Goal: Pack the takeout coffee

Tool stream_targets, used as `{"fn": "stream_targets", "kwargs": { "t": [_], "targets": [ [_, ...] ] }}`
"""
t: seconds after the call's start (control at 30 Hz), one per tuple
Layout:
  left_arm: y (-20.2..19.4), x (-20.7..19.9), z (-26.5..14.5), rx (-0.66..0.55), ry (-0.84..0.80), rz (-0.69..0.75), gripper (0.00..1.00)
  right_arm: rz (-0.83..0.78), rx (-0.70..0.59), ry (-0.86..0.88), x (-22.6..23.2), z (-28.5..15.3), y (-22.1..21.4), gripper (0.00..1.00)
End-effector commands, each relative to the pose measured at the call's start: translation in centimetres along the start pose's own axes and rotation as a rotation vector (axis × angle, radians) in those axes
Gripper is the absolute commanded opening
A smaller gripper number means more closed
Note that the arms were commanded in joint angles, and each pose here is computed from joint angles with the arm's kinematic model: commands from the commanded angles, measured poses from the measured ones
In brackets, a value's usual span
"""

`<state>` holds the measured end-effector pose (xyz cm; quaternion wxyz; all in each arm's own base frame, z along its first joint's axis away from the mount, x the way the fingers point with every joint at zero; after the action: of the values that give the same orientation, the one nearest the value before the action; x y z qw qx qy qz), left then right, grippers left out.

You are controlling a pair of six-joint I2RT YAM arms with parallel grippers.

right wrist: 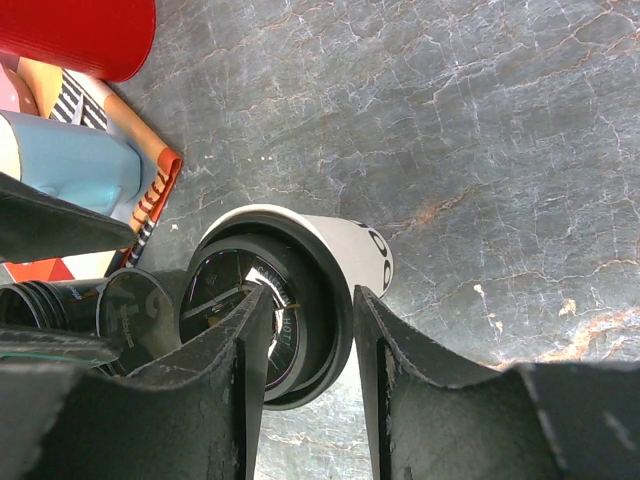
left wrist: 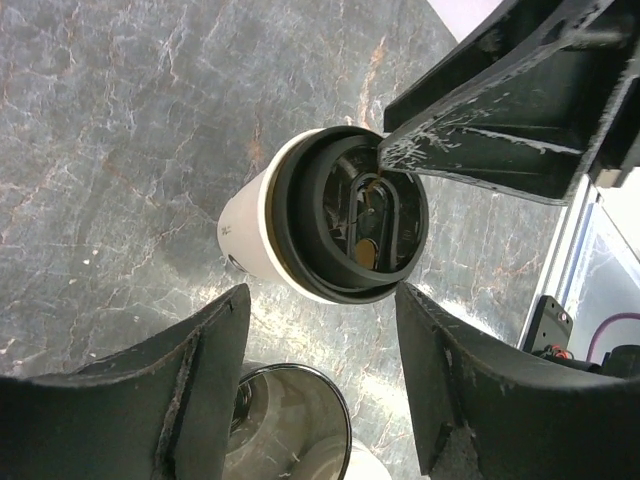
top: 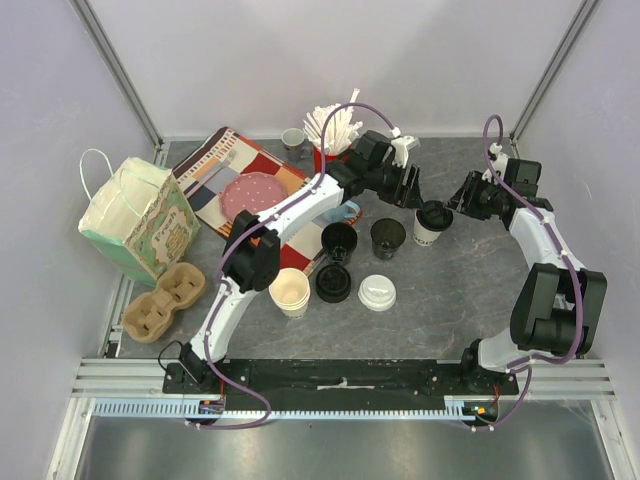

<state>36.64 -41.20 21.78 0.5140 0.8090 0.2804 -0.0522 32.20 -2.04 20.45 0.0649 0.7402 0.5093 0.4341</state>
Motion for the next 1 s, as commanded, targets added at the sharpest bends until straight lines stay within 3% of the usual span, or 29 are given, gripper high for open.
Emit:
{"fn": "stream_targets", "kwargs": {
  "t": [0.0, 0.97],
  "targets": [
    [0.5, -0.5, 0.7, -0.036, -0.025, -0.039, 0.66, -0.037, -0.011, 0.034, 0.5, 0.2, 0.3, 0.45],
    [0.0, -0.6, 1.2, -0.022, -0.107, -0.035, 0.63, -0.086, -0.01, 0.006, 1.5, 0.4, 1.5, 0.43]
  ]
}}
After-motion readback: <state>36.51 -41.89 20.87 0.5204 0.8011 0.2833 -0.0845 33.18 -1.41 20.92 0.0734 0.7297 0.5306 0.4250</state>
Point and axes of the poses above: each gripper's point midway between its finger pads, its own z axis out along the fingers, its own x axis along the line the jaws close on, y = z × x, the point moved 10 cm from there along -z, back along the fingers, and after that the axes turned 10 degrees about z, right-handed, at the moved point
